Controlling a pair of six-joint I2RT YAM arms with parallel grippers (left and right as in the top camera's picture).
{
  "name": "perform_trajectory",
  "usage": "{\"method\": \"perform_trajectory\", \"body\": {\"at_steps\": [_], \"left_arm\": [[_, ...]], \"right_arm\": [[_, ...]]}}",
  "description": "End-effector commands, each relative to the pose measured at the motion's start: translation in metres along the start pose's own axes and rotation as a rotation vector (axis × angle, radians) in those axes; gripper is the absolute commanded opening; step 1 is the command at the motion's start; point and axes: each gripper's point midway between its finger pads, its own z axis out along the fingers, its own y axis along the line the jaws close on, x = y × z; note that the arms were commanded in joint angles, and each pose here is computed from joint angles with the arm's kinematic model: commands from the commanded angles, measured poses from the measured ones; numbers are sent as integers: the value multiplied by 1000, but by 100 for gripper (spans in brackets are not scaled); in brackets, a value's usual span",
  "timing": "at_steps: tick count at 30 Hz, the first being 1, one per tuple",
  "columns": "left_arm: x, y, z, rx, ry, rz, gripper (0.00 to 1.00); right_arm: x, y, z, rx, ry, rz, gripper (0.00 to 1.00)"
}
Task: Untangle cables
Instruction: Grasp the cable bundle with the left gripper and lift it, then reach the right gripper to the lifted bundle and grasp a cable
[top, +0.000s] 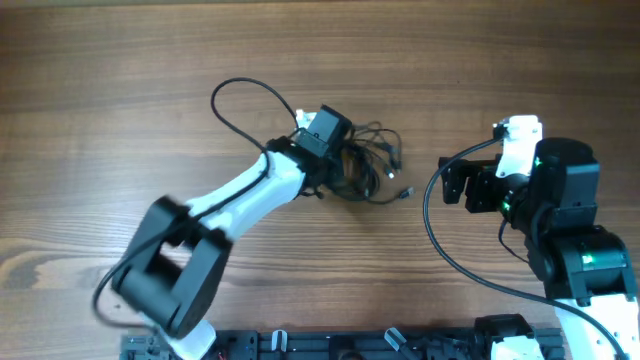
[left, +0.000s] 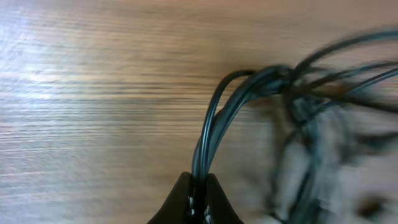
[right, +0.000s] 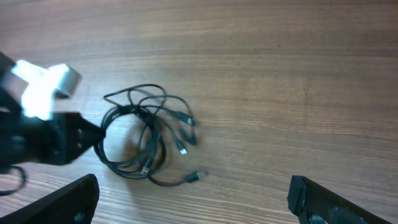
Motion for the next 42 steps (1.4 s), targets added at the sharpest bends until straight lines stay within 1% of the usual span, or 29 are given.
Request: {"method": "perform_trajectory", "body": {"at_steps": [1,7,11,14,22,27,30,32,34,35,38,39,42], "left_arm": [[-13,-35,-54,266,11,-25,4],[-32,-34,-99,482,35,-94,4],[-37,-34,-116,626,86,-127,4],[-38,-36,-125,701,117,-137,4],[-41,-71,-165,984,131,-16,4],[-40,-72,-167,1001,137,-9,4],[-37,-75,-173,1033,153,3,4],[-36,-76,-173,1038,158,5,4],[-36,-76,-174,1040,156,9,4],[-36,-77,-174,1040,154,11,4],[-38,-77,-174,1040,144,15,4],[-38,-77,-173,1037,142,14,4],[-38,-77,-173,1037,142,14,4]], "right_arm": [[-2,13,4,-74,22,13,100],[12,23,21,-145,122,36,100],[22,36,32,-237,196,61,100],[28,47,39,-312,244,83,100],[37,60,55,-416,325,126,100],[32,60,57,-414,309,145,99],[26,60,59,-410,296,194,97],[22,61,60,-407,287,238,93],[19,62,60,-409,287,288,83],[18,64,59,-419,290,304,80],[17,73,54,-473,314,358,77],[18,76,52,-492,322,368,73],[22,77,50,-482,367,459,69]]}}
